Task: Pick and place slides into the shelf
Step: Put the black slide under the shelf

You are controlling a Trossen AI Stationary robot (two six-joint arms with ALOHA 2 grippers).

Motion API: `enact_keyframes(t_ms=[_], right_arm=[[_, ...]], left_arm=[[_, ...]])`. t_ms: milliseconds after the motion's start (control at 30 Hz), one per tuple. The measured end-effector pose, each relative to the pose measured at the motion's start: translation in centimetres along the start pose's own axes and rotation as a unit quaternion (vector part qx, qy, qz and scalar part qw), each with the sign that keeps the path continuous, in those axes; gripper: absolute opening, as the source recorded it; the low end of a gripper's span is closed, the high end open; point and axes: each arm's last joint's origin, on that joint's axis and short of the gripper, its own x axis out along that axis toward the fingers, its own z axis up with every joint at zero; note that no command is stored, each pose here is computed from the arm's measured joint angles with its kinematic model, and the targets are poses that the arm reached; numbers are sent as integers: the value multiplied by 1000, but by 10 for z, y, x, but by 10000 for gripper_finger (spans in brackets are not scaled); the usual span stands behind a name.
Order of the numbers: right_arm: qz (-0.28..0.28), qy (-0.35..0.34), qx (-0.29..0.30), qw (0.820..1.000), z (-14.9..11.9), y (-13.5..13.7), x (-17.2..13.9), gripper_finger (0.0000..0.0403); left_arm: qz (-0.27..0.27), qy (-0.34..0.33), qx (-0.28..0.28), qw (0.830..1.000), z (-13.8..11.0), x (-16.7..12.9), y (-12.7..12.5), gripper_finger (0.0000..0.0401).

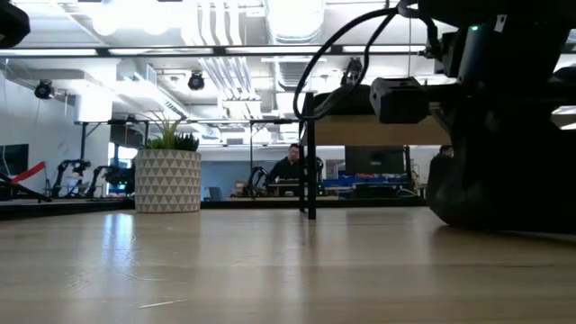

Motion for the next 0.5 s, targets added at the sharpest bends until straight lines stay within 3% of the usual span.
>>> enact_keyframes(t_ms=[333, 500], right_arm=[[2, -3, 6, 1000, 0, 3, 4, 144], [32, 24, 25, 999, 5, 10, -14, 188]], left_arm=[[0, -1, -1, 1000, 0, 0, 0, 115], [0, -2, -1, 1000, 0, 0, 0, 115]])
